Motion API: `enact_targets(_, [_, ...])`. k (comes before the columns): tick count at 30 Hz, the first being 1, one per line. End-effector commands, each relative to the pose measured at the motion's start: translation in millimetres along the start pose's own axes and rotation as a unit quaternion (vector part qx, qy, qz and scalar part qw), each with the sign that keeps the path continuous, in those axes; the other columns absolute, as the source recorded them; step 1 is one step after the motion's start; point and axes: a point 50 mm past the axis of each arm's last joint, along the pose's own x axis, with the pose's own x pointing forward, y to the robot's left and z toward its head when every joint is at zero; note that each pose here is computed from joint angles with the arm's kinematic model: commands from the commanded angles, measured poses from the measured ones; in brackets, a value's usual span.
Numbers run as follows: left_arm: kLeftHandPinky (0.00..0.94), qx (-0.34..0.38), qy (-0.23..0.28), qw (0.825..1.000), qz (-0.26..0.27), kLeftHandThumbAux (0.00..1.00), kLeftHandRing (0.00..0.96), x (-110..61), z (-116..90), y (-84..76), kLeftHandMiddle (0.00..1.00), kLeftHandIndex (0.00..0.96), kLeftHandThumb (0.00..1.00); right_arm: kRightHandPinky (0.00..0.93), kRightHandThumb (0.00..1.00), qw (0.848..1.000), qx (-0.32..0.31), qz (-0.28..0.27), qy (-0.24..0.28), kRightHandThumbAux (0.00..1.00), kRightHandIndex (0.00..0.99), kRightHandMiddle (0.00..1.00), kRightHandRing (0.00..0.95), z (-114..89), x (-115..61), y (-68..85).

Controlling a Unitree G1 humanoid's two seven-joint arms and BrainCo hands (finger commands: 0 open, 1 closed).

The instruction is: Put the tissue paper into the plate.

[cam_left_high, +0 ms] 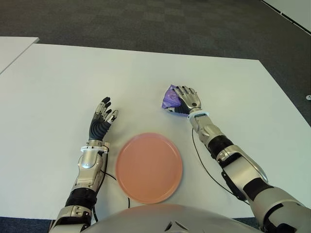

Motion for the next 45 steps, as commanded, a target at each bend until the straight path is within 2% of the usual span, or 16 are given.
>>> enact_targets(1, [0.0,0.013,0.125,0.992,0.004,0.563,0.0,-49.5,-42.6,7.2,0.0,0.0,0.0,0.0,0.486,0.982,-0.028,0.188,0.022,0.25,0.0,0.0,0.0,-0.4,-55.3,89.0])
enact_targets(8, [0.0,0.02,0.127,0.992,0.011,0.558,0.0,-50.5,-42.9,10.3,0.0,0.0,0.0,0.0,0.485,0.979,-0.007,0.201,0.036,0.256,0.0,0.0,0.0,0.9,-57.1,92.9])
enact_targets(18, [0.0,0.019,0.129,0.991,0.017,0.569,0.0,-51.6,-42.5,11.8,0.0,0.0,0.0,0.0,0.445,0.974,0.023,0.218,0.049,0.325,0.0,0.0,0.0,3.1,-59.5,97.0])
enact_targets(33, [0.0,0.019,0.132,0.991,0.017,0.573,0.0,-53.5,-42.0,14.0,0.0,0.0,0.0,0.0,0.452,0.972,0.047,0.223,0.049,0.355,0.0,0.0,0.0,6.4,-61.1,99.1])
enact_targets(39, [0.0,0.022,0.127,0.991,0.019,0.572,0.0,-53.0,-40.6,14.6,0.0,0.0,0.0,0.0,0.465,0.979,0.041,0.194,0.039,0.288,0.0,0.0,0.0,11.3,-54.6,92.1])
enact_targets(42, [0.0,0.021,0.127,0.991,0.021,0.571,0.0,-51.8,-40.1,14.5,0.0,0.0,0.0,0.0,0.473,0.988,0.036,0.145,0.038,0.268,0.0,0.0,0.0,13.8,-50.0,84.8])
enact_targets(45, [0.0,0.019,0.13,0.991,0.021,0.569,0.0,-52.0,-40.8,13.8,0.0,0.0,0.0,0.026,0.55,0.99,0.041,0.129,0.043,0.306,0.0,0.004,0.007,13.4,-52.7,86.2])
